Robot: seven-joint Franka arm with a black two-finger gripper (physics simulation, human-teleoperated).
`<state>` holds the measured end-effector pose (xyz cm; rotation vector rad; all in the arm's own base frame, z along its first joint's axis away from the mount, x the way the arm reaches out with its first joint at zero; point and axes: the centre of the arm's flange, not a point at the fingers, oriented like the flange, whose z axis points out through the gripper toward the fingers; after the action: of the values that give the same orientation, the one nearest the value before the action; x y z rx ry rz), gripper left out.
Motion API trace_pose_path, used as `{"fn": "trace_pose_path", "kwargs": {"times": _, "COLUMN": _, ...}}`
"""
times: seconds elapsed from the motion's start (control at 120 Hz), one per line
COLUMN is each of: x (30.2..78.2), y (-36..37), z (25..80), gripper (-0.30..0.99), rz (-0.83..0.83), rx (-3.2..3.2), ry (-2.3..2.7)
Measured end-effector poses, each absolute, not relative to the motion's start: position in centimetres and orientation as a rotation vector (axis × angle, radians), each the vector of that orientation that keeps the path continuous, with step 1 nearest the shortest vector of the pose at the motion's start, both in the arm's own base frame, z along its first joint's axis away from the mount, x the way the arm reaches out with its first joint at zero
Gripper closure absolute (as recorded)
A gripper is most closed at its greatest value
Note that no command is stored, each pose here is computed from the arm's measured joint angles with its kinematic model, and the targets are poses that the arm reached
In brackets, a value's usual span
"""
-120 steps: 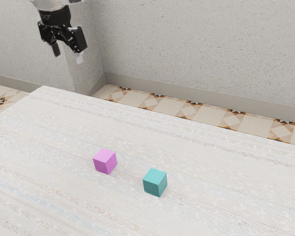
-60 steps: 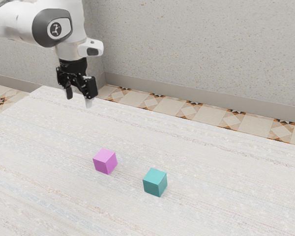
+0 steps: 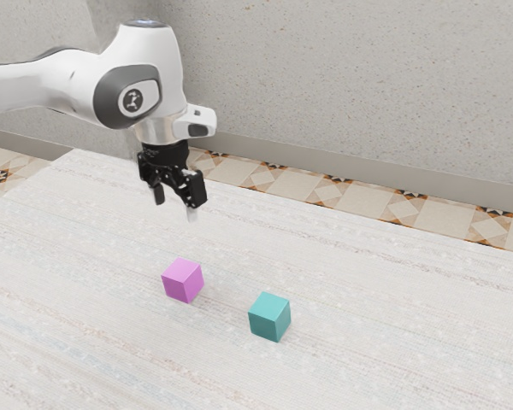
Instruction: Pick up the blue block with one arm, and put the blue block on the pink block with one arm
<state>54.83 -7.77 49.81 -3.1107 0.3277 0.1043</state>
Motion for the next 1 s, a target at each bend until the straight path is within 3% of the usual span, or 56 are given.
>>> {"fn": "trace_pose_path", "kwargs": {"times": 0.425, "x": 53.3, "y": -16.4, "z": 46.1, "gripper": 0.00, "rz": 0.183, "rx": -3.102, "ry": 0.427}}
{"fn": "trace_pose_path", "kwargs": {"times": 1.0, "x": 47.7, "y": -16.6, "z": 43.7, "gripper": 0.00, "rz": 0.195, "rx": -3.104, "ry": 0.275}}
